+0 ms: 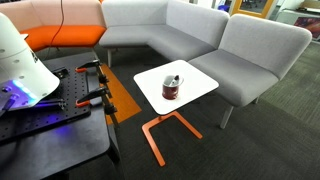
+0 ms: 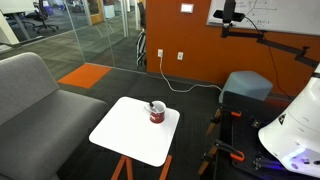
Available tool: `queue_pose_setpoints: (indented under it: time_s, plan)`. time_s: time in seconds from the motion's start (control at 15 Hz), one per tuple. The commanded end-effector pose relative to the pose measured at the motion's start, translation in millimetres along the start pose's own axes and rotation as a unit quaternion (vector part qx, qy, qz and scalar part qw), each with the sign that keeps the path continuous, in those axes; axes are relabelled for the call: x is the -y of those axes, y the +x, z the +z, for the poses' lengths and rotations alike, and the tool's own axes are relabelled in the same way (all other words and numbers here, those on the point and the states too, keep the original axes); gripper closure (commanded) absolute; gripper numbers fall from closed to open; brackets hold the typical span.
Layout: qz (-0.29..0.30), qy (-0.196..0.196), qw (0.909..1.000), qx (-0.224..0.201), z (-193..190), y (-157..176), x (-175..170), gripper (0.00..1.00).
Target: Remove the marker from the mug and put it on the table
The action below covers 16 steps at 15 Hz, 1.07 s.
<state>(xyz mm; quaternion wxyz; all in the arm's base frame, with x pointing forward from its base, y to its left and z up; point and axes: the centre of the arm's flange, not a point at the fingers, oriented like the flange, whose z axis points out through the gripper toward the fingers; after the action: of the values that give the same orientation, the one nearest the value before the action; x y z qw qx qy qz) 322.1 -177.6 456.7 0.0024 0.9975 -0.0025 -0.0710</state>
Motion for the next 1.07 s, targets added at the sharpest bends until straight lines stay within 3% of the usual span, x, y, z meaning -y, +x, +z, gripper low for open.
queue_pose_setpoints:
  time_s: [0.0, 0.13, 0.47, 0.6, 1.0]
  plan:
    - [0.015, 0.025, 0.9982, -0.052, 34, 54, 19, 0.00]
    - [0.014, 0.026, 0.9975, -0.064, 67, 95, 35, 0.00]
    - [0.006, 0.008, 0.9994, -0.033, 160, 162, 69, 0.00]
    - [0.037, 0.007, 0.9983, -0.044, 196, 187, 79, 0.00]
    - [0.043, 0.027, 0.9987, 0.008, 282, 230, 102, 0.00]
